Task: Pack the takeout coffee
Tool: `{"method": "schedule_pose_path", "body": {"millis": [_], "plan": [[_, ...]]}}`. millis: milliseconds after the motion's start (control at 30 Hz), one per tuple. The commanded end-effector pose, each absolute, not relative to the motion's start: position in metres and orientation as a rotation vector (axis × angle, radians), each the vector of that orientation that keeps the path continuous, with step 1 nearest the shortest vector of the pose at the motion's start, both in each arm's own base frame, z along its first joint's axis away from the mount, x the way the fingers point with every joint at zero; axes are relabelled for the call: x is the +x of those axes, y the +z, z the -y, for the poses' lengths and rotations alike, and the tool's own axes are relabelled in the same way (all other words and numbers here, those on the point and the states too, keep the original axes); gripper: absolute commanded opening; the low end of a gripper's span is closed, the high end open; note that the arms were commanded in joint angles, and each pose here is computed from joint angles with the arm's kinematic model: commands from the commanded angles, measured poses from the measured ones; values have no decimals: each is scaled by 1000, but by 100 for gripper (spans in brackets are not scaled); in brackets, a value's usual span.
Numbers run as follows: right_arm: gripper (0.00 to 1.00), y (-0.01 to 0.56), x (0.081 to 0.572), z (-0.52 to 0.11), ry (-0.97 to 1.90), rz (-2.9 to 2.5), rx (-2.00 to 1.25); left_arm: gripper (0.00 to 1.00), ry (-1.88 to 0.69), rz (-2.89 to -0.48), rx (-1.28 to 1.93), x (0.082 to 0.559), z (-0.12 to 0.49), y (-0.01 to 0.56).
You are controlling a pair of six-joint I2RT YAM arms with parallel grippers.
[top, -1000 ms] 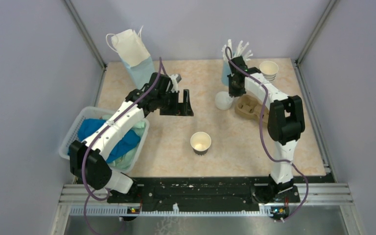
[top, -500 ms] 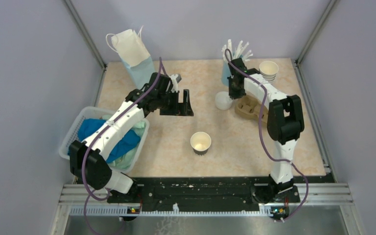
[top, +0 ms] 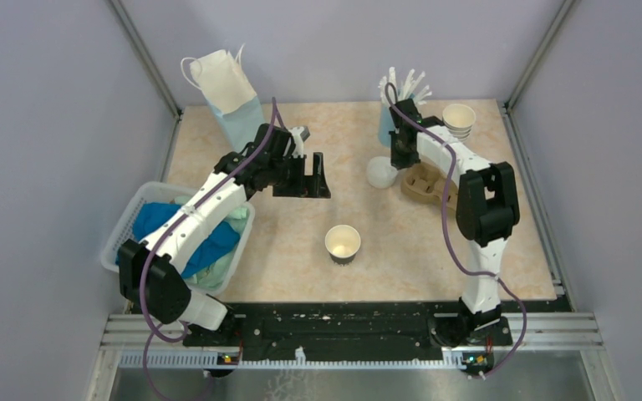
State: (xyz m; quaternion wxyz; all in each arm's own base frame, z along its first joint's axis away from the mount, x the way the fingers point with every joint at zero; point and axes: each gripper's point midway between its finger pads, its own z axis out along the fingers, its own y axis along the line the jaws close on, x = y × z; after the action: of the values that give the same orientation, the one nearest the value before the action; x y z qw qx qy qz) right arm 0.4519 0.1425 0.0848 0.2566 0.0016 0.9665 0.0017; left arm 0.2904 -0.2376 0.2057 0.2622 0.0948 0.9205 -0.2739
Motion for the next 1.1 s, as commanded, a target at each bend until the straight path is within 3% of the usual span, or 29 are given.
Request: {"method": "schedule_pose_path", "body": {"millis": [0,400,600,733,1067], "plan": [[0,125,460,-145,26,-2532,54,98,-776,-2417,284,295,244,229],[0,191,461,-155,168,-2332,17,98,-880,-2417,234,284,251,249],[0,228,433,-182,353,-2268,-91,98,-1012,-2420,170,285,268,268],[0,242,391,-219,425,-2250,-243,91,-1067,-2469,130,290,278,264],[0,249,324,-274,466,-2241,-335,73,-679,-2571,83,309,241,238]]}}
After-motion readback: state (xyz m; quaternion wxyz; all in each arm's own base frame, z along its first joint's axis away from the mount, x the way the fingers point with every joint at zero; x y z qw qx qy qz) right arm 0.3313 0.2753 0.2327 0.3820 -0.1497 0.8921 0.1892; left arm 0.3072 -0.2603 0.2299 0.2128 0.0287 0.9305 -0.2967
